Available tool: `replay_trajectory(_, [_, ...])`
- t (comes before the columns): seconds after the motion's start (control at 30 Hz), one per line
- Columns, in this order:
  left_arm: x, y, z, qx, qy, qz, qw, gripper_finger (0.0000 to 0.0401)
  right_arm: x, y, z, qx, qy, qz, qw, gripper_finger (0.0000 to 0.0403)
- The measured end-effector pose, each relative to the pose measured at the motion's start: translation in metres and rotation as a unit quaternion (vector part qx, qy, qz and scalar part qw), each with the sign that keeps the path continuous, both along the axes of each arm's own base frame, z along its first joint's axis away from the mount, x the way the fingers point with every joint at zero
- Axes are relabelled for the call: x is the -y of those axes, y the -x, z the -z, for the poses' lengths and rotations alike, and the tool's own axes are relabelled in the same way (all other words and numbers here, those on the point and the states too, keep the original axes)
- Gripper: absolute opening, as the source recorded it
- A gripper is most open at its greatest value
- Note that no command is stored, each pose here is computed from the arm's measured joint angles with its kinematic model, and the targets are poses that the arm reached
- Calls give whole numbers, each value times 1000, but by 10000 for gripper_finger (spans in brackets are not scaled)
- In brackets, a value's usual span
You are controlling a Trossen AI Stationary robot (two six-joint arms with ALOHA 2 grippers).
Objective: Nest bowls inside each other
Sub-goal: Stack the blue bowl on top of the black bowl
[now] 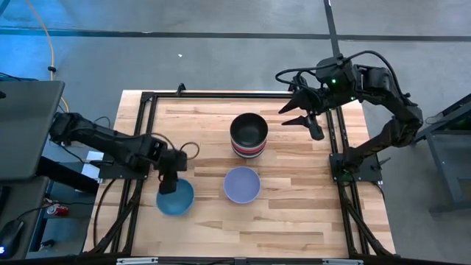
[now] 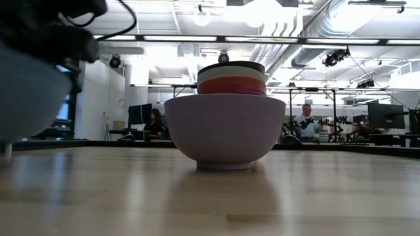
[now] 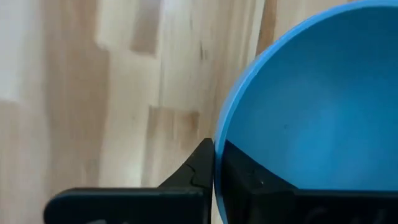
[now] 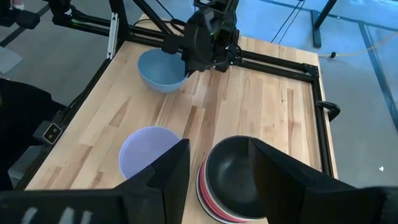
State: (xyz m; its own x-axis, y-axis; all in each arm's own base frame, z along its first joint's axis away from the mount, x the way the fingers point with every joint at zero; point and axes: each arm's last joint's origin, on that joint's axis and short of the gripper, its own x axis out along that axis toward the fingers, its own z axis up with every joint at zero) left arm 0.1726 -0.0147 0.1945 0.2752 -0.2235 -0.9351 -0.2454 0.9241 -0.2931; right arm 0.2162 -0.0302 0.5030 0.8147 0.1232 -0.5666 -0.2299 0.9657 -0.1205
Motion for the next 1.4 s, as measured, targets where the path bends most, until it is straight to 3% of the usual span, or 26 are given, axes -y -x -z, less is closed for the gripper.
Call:
replay_trajectory(0.27, [-41, -14, -53, 73, -36, -21, 996, 2, 2, -10, 17, -28, -2, -2, 1000, 158])
replay_trajectory(0.53, [-85, -22, -132, 143, -108, -35, 983, 1, 4, -19, 36, -60, -5, -3, 998, 158])
replay_trajectory(0.83, [-131, -64, -199, 175, -164, -18, 971, 0, 0, -19, 37, -30, -27, -64, 997, 158])
replay_trajectory(1.07, [-171, -110, -212, 165, -181, 0, 970, 0, -4, -7, 40, -32, -38, -75, 996, 158])
replay_trajectory(1.4, [-221, -166, -195, 152, -167, 13, 974, 0, -19, 20, 39, -22, -40, -97, 994, 158])
